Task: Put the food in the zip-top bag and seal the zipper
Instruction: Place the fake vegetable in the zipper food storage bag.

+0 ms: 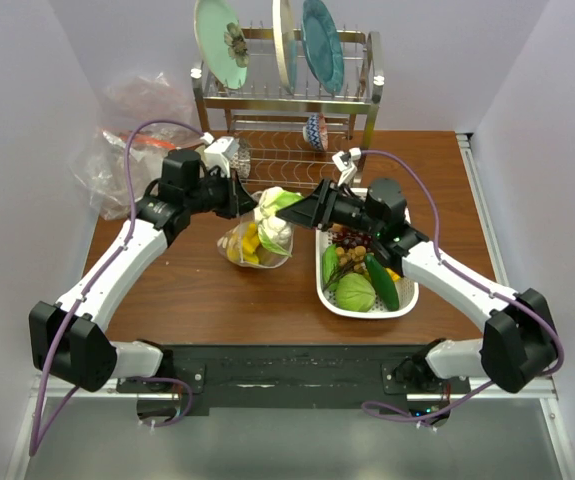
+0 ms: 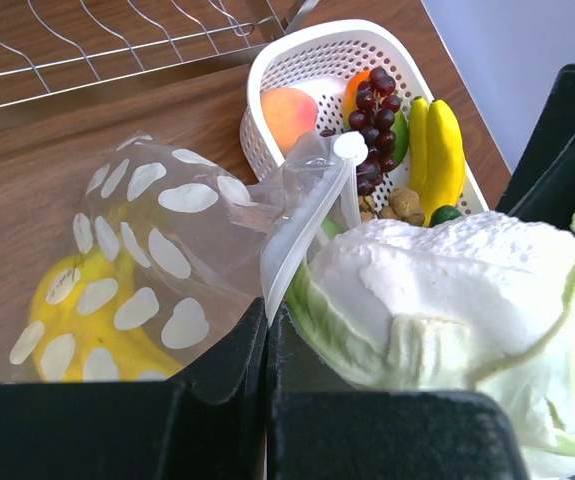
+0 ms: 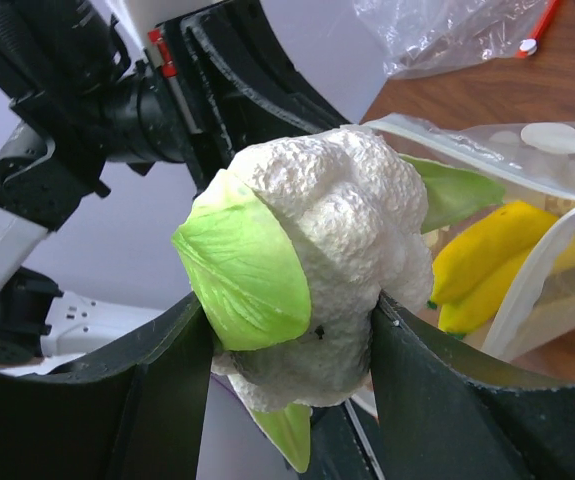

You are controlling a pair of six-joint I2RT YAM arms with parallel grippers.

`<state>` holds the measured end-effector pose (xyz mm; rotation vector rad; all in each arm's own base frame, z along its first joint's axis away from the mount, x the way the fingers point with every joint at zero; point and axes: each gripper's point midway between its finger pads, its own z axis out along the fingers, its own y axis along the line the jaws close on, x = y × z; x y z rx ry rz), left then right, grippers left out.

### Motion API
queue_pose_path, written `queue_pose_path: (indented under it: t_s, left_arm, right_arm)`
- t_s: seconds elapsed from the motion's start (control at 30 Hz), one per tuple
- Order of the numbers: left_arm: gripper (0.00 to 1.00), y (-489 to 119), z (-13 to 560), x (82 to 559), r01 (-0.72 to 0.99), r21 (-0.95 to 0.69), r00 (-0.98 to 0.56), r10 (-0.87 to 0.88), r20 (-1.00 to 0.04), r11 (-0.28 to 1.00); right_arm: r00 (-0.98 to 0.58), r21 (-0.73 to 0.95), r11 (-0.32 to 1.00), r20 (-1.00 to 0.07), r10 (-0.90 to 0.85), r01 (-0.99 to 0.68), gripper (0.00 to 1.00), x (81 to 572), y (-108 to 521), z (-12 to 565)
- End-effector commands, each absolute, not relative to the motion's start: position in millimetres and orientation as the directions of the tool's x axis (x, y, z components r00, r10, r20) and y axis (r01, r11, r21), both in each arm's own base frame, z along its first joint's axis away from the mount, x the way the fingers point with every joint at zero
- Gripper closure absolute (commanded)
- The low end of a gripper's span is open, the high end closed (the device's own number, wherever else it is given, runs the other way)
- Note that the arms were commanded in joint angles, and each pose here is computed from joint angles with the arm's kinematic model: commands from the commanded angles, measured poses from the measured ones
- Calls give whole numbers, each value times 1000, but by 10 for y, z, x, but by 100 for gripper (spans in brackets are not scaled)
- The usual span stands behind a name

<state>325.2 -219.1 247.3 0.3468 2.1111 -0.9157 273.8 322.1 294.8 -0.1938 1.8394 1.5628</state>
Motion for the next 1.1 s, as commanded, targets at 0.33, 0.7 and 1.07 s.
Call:
queue_pose_path:
  t_s: [0.33,0.7,1.07]
  left_arm:
    - [100,-2260,2930,3283,564,-492,-577,-109,-809,664]
    - [100,-2311,3053,3388,519,-554,-600,-184,-779,651]
    - [100,-2420,2930,3280,542,-601,-647,-165,-745,587]
  right_arm:
    - [-677,777,417,-621,394,-471,52,2998,3309,2584]
    - [-669,795,446,-596,445,-411,51,3084,3258,2276]
    - [-611,777,448,-627,483,-443,45,3360,3389,2449]
